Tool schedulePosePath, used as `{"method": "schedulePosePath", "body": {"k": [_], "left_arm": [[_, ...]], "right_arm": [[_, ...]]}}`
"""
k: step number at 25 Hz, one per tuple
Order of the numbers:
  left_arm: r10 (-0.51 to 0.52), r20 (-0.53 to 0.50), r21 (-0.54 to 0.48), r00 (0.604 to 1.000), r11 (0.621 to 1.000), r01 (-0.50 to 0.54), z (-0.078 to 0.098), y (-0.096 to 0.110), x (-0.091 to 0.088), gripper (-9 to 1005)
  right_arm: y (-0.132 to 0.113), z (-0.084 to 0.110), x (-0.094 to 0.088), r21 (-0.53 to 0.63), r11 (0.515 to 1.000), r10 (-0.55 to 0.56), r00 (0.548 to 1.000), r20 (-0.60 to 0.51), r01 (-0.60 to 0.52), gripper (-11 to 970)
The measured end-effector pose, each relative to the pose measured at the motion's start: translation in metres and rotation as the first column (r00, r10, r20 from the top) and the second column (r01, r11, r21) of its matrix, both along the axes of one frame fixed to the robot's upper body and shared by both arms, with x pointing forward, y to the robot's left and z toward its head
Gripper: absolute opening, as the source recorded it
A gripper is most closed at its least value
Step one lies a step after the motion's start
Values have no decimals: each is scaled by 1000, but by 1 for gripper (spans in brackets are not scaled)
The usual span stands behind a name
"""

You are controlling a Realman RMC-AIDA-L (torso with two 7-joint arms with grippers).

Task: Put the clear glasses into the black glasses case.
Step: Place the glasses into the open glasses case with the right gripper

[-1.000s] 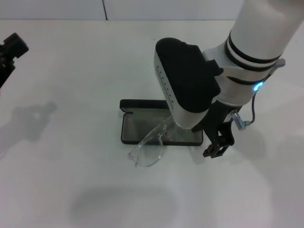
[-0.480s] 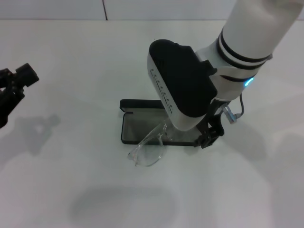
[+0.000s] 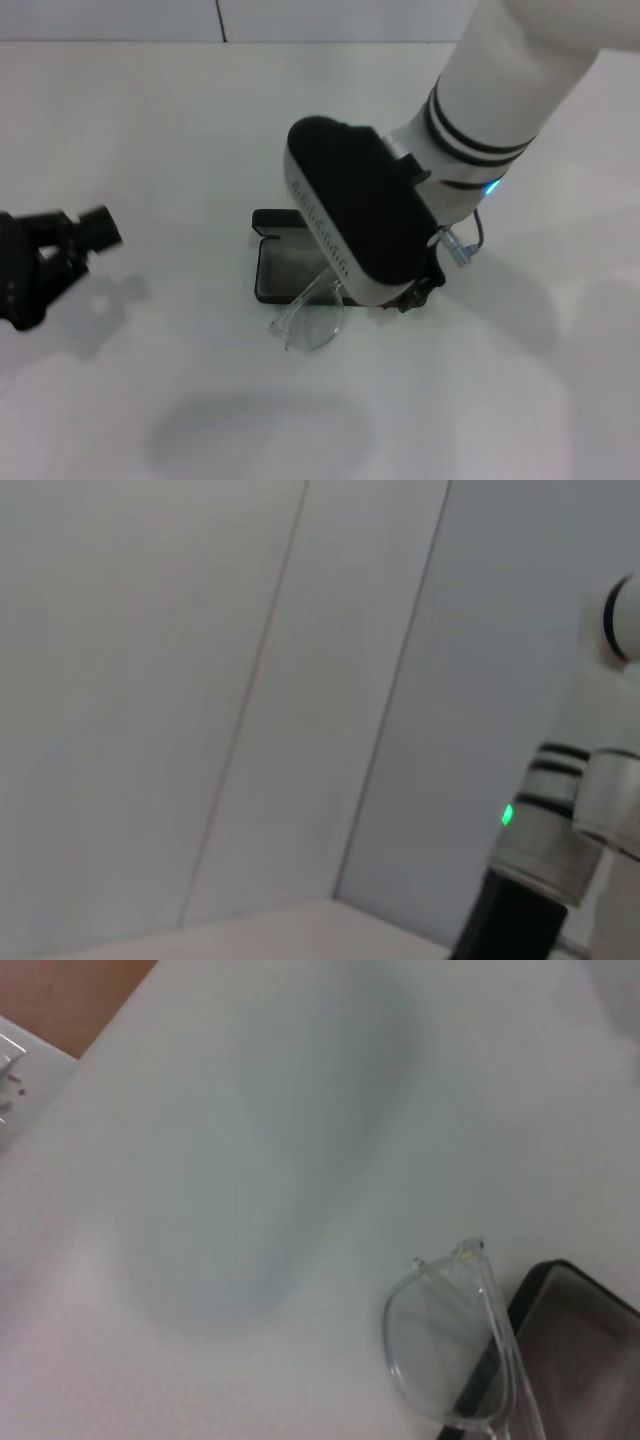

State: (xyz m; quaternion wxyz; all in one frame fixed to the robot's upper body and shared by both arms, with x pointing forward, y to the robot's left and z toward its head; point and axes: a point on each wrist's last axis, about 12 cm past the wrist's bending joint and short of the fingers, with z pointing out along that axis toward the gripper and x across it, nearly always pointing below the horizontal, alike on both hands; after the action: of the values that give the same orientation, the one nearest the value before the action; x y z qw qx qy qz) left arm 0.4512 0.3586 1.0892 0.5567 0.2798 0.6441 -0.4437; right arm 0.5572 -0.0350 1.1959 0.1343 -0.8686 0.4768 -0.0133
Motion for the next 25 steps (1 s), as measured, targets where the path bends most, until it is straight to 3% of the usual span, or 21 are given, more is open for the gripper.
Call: {"method": "schedulePosePath", "body": {"k": [7, 25], "left_arm": [[-63, -73, 36, 995, 997, 66, -9, -8, -6, 181], [-96, -132, 52, 987, 993, 104, -21, -12, -20, 198]], "right_arm": [[9, -2, -2, 1, 999, 51, 998, 37, -51, 574], [11, -15, 2, 9, 998, 63, 997, 41, -63, 573]]}}
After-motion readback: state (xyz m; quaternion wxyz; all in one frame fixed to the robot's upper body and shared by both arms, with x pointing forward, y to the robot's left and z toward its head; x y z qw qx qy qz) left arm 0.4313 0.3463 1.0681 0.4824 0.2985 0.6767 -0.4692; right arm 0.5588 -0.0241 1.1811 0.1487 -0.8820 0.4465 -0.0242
